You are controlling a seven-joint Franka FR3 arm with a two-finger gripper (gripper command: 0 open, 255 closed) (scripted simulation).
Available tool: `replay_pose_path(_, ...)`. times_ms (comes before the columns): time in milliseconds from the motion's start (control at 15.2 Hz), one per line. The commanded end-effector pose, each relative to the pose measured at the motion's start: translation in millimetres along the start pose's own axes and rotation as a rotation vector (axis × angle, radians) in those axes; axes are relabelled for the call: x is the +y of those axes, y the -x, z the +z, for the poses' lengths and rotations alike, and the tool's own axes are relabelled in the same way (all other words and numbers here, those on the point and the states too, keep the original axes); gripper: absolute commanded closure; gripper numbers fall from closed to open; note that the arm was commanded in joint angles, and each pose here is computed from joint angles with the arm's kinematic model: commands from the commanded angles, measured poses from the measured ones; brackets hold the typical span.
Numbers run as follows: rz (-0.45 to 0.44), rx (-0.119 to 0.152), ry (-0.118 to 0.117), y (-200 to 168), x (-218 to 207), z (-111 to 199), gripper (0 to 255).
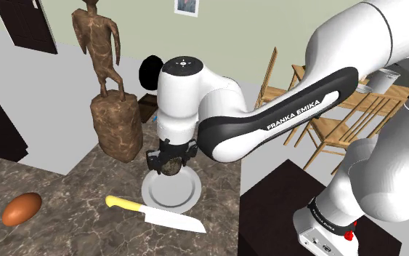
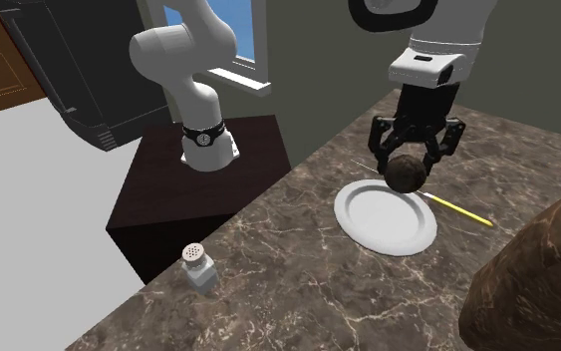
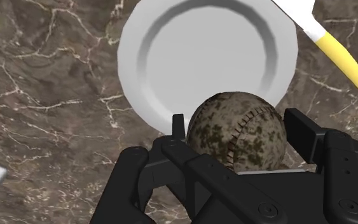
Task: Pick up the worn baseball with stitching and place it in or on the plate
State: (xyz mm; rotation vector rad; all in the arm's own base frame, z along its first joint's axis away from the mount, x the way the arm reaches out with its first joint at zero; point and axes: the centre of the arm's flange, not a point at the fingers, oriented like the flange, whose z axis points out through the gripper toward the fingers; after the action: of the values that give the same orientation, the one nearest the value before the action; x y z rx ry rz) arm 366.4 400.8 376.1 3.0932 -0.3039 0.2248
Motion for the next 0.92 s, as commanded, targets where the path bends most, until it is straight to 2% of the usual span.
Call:
replay_pose_path(0, 0.001, 0.000, 0.000, 7, 7, 3, 255)
replay_pose_path(858, 0.001, 0.000, 0.000, 17, 7, 72, 255)
